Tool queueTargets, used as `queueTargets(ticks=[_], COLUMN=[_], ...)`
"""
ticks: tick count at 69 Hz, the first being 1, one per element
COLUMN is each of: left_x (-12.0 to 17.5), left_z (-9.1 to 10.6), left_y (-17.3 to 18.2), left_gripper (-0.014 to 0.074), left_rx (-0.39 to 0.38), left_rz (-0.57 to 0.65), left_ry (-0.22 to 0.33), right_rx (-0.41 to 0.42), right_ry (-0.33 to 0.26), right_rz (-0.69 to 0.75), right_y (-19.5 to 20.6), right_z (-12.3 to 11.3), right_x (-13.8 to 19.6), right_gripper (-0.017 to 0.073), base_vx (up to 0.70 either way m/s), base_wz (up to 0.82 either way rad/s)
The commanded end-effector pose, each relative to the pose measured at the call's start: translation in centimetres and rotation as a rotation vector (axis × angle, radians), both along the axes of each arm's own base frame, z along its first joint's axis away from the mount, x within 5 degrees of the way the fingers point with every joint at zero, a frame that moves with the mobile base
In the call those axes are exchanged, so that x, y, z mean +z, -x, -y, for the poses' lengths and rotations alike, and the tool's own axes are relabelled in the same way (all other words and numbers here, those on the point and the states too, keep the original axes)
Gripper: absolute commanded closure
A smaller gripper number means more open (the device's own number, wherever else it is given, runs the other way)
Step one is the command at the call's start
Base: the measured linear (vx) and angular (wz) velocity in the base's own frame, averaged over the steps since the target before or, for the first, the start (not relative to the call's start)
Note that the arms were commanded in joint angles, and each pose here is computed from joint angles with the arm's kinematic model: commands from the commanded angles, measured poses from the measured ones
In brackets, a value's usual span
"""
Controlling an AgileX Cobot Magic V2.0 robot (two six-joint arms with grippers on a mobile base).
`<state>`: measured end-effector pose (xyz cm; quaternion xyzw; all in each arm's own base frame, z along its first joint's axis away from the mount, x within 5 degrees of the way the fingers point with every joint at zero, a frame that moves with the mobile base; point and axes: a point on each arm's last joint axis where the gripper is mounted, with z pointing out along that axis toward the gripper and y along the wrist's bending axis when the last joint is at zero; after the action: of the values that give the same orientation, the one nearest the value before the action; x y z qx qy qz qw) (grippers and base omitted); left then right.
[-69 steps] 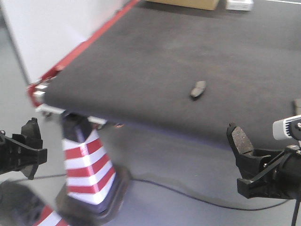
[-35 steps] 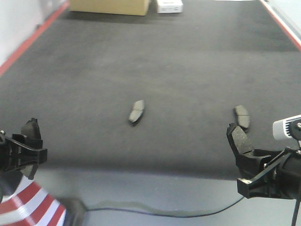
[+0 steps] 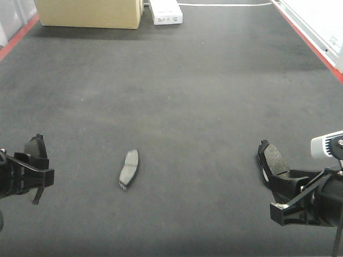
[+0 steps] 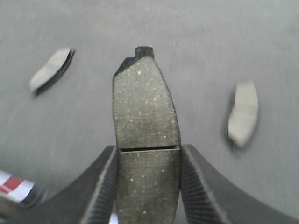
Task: Move and align brake pads A on conveyor
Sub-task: 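Approach the belt beside the two placed pads holding both pads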
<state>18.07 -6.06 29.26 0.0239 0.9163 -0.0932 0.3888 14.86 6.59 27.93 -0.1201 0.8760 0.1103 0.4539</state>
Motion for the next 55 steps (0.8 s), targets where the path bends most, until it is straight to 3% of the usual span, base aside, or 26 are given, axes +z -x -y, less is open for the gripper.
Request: queueTargets(ticks=[1, 28, 55], left_x=[1.75, 1.76, 1.76], left_z=[0.26, 0.27, 0.27], left_y=[-0.38, -0.38, -0.38], left_gripper=[0.0396, 0.0396, 0.0396], left_rx=[-0.013, -0.013, -0.013], left_rz=[0.113, 0.114, 0.114], left_ry=[0.041, 0.041, 0.041], right_rx=[0.017, 0.017, 0.017], right_ry=[-0.037, -0.037, -0.037], right_rz=[0.119, 0.119, 0.119], right_y=[-0.4, -0.4, -0.4], right_z=[-0.2, -0.2, -0.2], right_x=[1.84, 1.84, 1.84], right_gripper=[0.0482, 0.0482, 0.0482], base_vx=[0.3, 0.26, 0.08], base_wz=[0.08, 0.01, -0.03])
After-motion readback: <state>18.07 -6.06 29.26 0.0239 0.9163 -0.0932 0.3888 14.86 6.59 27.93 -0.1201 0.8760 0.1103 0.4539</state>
